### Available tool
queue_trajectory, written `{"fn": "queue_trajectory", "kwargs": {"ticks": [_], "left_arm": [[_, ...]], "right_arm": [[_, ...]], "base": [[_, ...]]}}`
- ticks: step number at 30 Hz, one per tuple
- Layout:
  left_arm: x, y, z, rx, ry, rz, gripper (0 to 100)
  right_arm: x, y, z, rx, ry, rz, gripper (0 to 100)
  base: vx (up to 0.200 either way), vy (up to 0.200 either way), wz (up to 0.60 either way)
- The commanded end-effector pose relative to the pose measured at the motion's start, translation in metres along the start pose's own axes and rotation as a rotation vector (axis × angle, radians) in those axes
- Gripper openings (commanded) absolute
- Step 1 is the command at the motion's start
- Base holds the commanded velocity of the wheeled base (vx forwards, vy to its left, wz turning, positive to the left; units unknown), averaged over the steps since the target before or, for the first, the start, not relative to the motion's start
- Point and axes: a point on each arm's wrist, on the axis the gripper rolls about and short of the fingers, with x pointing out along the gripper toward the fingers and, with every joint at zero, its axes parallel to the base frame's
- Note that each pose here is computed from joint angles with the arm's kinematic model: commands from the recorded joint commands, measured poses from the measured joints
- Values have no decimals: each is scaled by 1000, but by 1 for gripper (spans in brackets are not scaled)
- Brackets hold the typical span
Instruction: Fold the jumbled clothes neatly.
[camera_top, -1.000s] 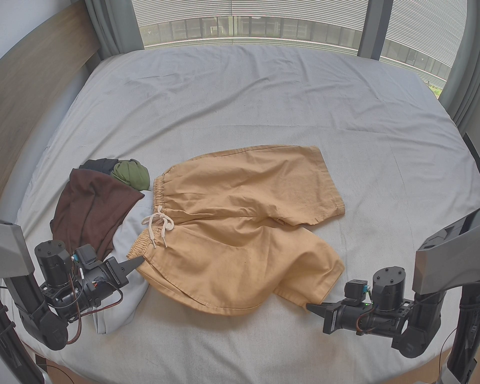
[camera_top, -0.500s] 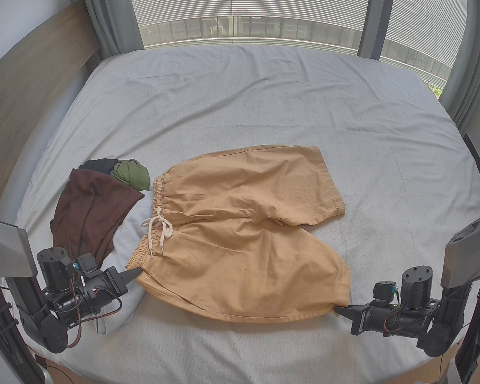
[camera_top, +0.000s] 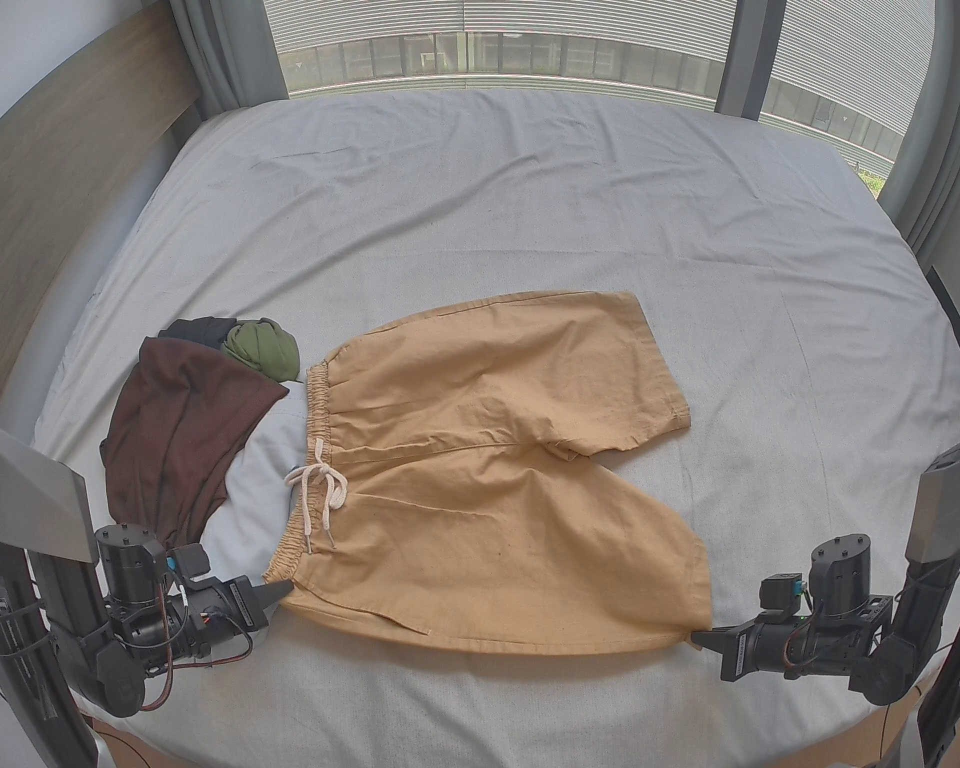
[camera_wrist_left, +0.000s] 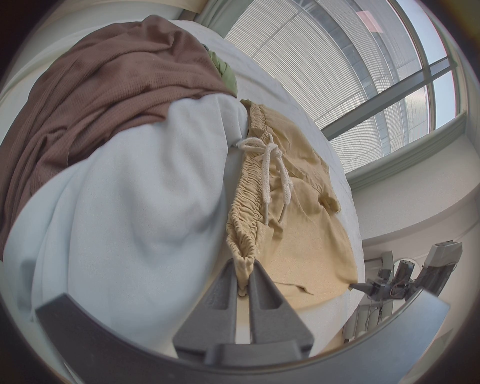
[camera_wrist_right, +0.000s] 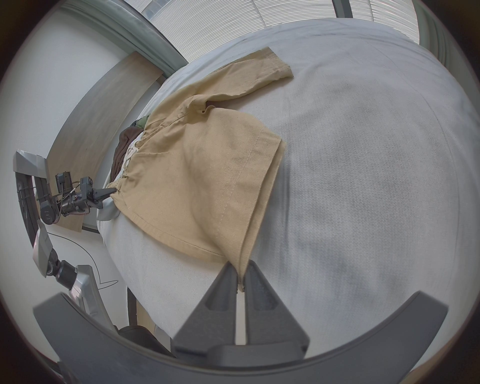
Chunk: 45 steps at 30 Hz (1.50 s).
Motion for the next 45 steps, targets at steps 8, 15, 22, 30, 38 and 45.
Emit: {"fn": "queue_trajectory", "kwargs": {"ticks": [8, 15, 22, 30, 38, 45], "left_arm": [[-5, 6, -13, 20, 69, 23, 0], [-5, 6, -13, 22, 69, 20, 0], [-6, 7, -11, 18, 60, 22, 0], [-9, 5, -7, 24, 36, 10, 100], [-17, -21, 28, 92, -141, -106, 100], [-8, -36, 37, 131, -171, -177, 100]], "right_arm": [[-8, -2, -6, -6, 43, -20, 0], [-8, -3, -11, -11, 94, -29, 0], [-7, -2, -11, -14, 91, -24, 0], [-7, -1, -8, -15, 68, -7, 100], [-3, 0, 11, 50, -100, 53, 100], [20, -5, 15, 114, -145, 73, 100]], "base": [[0, 0, 0], [0, 0, 0], [0, 0, 0], [0, 0, 0], [0, 0, 0], [0, 0, 0]]}}
